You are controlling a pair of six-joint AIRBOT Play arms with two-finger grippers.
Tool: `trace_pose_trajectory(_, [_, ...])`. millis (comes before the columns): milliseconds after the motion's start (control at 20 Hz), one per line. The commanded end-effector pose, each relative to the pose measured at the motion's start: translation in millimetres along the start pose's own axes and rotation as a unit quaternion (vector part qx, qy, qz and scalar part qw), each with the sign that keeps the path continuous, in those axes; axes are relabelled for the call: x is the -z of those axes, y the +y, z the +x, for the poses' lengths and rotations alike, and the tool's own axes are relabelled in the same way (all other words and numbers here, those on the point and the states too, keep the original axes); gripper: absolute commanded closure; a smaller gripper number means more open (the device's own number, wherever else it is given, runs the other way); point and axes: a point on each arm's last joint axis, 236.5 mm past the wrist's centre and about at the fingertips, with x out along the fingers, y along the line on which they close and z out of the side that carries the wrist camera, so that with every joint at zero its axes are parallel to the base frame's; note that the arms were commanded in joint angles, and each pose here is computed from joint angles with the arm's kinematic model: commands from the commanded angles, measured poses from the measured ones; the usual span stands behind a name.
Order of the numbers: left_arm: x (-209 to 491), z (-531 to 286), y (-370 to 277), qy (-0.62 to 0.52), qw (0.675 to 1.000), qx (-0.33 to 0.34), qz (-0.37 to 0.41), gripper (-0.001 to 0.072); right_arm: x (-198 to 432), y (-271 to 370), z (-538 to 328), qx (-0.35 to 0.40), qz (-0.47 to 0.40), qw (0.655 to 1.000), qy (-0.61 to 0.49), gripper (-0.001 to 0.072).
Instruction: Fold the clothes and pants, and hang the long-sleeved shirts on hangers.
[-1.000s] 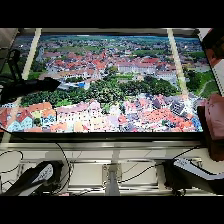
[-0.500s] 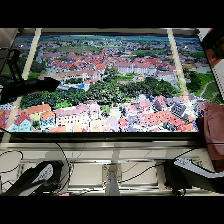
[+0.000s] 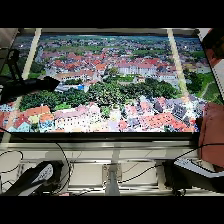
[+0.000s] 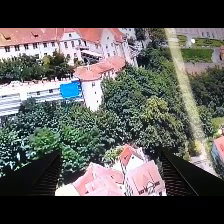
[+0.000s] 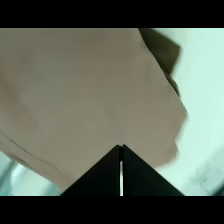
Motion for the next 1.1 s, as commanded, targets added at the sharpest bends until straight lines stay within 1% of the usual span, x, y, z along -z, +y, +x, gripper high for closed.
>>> trace_pose_trajectory(0, [-1, 0, 0, -0.001, 1.0, -0.001, 0.0, 0.0019, -65, 94, -22, -0.119, -0.031, 0.984, -0.126, 0.0706])
trace_pose_trajectory(100, [-1, 0, 0, -0.001, 1.0, -0.001, 0.0, 0.0018, -73, 160, -39, -0.139, -0.112, 0.972, -0.15, 0.0706])
trace_pose_trajectory(200, [-1, 0, 0, -0.001, 1.0, -0.001, 0.0, 0.0018, -67, 237, -60, -0.16, -0.204, 0.95, -0.176, 0.0706])
trace_pose_trajectory(350, [-1, 0, 0, -0.001, 1.0, -0.001, 0.0, 0.0018, -16, 342, -89, -0.191, -0.344, 0.901, -0.182, 0.0705])
trace_pose_trajectory(400, [-1, 0, 0, -0.001, 1.0, -0.001, 0.0, 0.0018, 6, 367, -96, -0.196, -0.385, 0.884, -0.18, 0.0705])
trace_pose_trajectory(450, [-1, 0, 0, -0.001, 1.0, -0.001, 0.0, 0.0018, 21, 381, -100, -0.19, -0.407, 0.876, -0.179, 0.0705])
trace_pose_trajectory(550, [-1, 0, 0, -0.001, 1.0, 0.0, 0.0, 0.0018, 33, 389, -103, -0.161, -0.4, 0.884, -0.18, 0.0705])
trace_pose_trajectory(700, [-1, 0, 0, -0.001, 1.0, -0.001, 0.0, 0.0018, 42, 387, -102, -0.165, -0.368, 0.901, -0.159, 0.0705])
trace_pose_trajectory(1050, [-1, 0, 0, -0.001, 1.0, -0.001, 0.0, 0.0018, 51, 383, -99, -0.162, -0.371, 0.904, -0.138, 0.0704])
